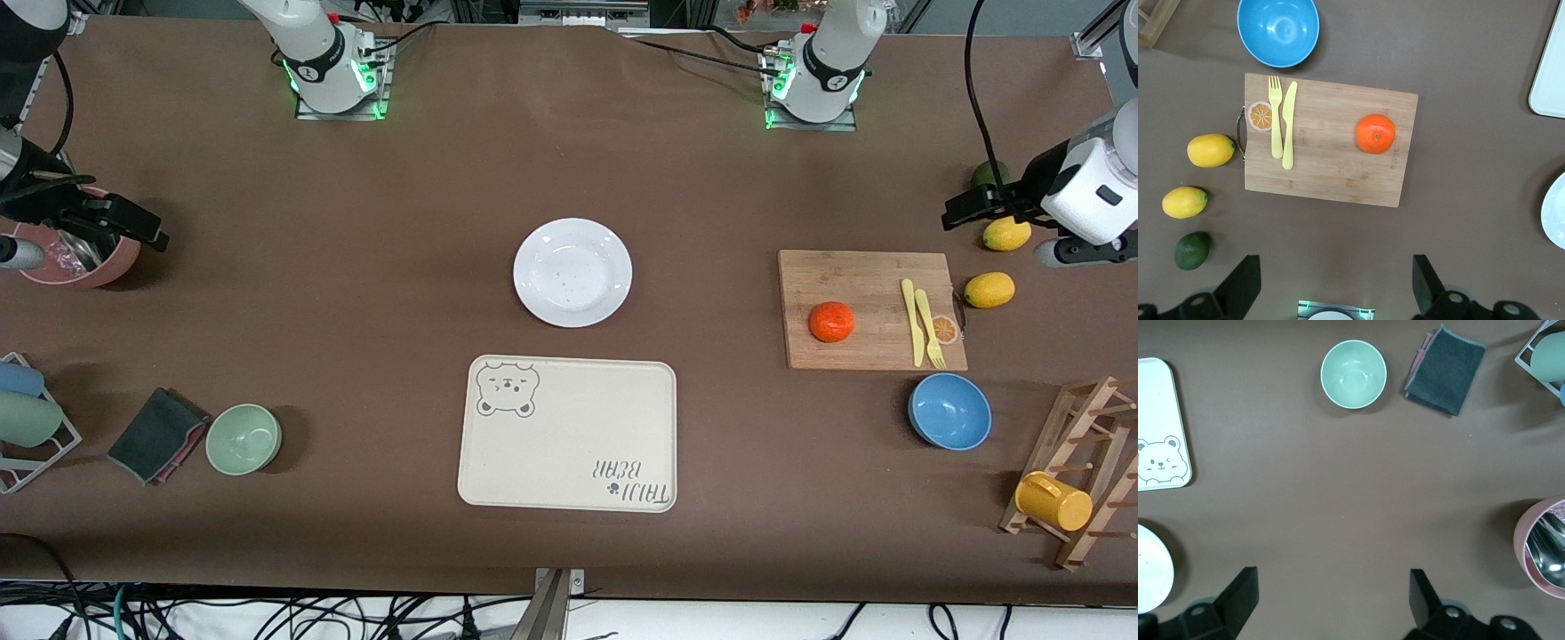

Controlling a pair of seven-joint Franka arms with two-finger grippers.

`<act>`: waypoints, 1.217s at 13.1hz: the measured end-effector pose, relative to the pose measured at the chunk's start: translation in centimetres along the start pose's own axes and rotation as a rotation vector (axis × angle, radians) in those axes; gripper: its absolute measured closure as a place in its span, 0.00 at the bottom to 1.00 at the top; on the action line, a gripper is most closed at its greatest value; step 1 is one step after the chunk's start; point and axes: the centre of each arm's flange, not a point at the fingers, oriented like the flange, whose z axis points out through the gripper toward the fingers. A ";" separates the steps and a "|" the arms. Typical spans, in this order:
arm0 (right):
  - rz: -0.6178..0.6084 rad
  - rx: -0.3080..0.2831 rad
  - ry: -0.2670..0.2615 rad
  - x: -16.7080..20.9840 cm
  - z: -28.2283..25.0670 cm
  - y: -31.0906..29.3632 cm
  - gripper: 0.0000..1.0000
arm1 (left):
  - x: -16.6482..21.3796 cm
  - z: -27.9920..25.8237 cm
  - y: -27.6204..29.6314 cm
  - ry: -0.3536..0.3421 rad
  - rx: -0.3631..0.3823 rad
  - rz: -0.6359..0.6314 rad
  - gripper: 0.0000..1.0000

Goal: Place orange and plate with both arms

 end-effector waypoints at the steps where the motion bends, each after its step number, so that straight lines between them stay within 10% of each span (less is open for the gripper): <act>1: 0.000 0.000 0.000 0.0 0.0 0.0 0.00 | 0.0 -0.2 0.0 0.003 0.000 0.000 0.00; 9: 0.000 0.000 0.000 0.0 0.0 0.0 0.00 | 0.5 1.1 0.4 -0.014 0.002 -0.030 0.00; 16: 0.000 0.000 0.000 0.0 0.0 0.0 0.00 | 2.9 14.0 4.3 0.031 0.000 -0.076 0.00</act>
